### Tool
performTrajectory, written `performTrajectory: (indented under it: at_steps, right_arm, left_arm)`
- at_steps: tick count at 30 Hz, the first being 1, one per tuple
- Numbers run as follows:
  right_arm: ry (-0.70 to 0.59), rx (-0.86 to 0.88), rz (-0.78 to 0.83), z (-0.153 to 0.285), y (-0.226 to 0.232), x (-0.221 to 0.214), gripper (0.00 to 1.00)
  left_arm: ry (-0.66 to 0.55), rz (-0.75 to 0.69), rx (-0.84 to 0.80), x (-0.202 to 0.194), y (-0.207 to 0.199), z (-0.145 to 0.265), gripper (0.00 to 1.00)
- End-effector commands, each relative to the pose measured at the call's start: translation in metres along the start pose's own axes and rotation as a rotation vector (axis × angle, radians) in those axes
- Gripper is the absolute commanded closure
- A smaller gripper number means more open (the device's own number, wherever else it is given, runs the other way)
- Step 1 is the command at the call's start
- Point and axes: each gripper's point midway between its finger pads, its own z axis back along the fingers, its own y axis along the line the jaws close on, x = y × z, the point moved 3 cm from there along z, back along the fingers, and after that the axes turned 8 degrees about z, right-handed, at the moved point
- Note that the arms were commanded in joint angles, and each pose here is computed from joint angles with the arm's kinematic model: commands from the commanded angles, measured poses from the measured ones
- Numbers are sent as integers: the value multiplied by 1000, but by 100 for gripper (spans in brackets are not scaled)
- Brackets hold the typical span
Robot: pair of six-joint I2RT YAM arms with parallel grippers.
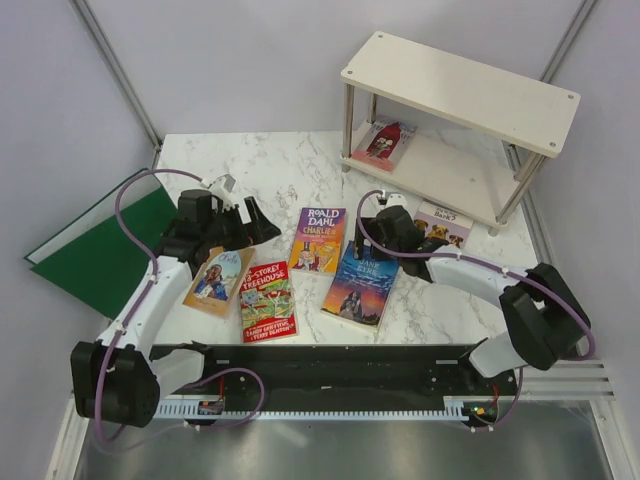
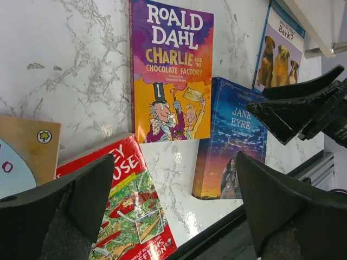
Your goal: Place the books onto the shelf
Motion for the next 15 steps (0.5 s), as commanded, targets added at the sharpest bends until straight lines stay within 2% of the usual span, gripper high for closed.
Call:
performTrajectory:
  at_steps: [1,6,9,15]
  right_arm:
    - [-36,127,-65,-13,32,28,2]
    - [29,183,-94,-48,52,30,2]
    - [11,237,-126,-61,62,40,2]
    - [46,271,-233,-87,65,35,2]
  left_arm:
    - [45,33,-66,-4,-5,-13,0]
    - [102,104,-107,-11,-1,-38,0]
    - [129,135,-102,-11,6,-57,0]
    - [217,215,-39,-16,25,-100,0]
